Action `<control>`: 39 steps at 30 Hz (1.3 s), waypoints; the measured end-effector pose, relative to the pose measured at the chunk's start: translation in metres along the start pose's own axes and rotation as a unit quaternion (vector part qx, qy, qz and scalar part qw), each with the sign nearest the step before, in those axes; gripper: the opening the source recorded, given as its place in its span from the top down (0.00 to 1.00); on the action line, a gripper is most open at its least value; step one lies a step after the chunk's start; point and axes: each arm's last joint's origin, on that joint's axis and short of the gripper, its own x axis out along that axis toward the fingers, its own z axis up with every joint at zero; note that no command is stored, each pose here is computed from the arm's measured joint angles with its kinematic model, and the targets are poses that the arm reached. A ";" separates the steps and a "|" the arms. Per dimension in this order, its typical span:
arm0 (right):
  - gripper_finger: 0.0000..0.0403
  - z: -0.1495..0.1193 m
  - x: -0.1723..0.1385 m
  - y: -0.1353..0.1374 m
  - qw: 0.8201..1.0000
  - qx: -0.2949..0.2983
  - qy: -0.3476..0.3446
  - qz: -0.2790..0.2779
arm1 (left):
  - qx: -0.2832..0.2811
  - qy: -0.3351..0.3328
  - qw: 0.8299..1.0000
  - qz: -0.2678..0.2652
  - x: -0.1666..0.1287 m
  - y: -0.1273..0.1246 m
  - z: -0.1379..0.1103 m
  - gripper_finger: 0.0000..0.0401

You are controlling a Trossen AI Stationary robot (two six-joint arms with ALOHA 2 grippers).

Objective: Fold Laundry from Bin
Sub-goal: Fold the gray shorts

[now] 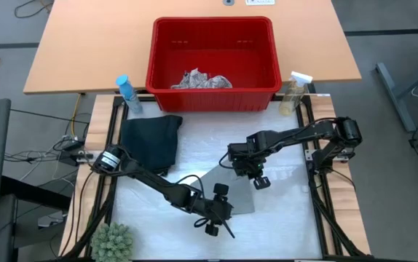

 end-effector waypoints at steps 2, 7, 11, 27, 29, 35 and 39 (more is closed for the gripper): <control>0.93 0.000 0.000 0.000 1.000 0.000 0.000 0.000 | 0.005 0.000 1.000 0.001 0.000 0.000 0.000 0.59; 0.93 0.000 0.000 -0.001 1.000 0.002 -0.001 -0.001 | 0.014 -0.001 1.000 -0.004 0.000 0.000 0.000 0.53; 0.93 0.001 0.000 -0.002 1.000 0.000 -0.006 -0.002 | 0.025 -0.008 1.000 -0.003 0.000 0.000 0.001 0.54; 0.93 0.002 0.000 -0.002 1.000 0.006 -0.013 -0.004 | 0.029 -0.007 0.999 -0.042 0.029 -0.001 -0.017 0.56; 0.93 0.002 0.000 -0.002 1.000 0.009 -0.014 -0.004 | 0.047 0.009 0.998 -0.049 0.030 -0.005 -0.018 0.56; 0.93 0.003 0.000 -0.002 1.000 0.012 -0.018 -0.005 | 0.039 0.022 0.999 0.007 0.029 0.001 -0.016 0.56; 0.93 0.003 0.000 -0.002 1.000 0.014 -0.018 -0.005 | 0.033 0.022 0.999 -0.017 0.032 0.003 -0.018 0.56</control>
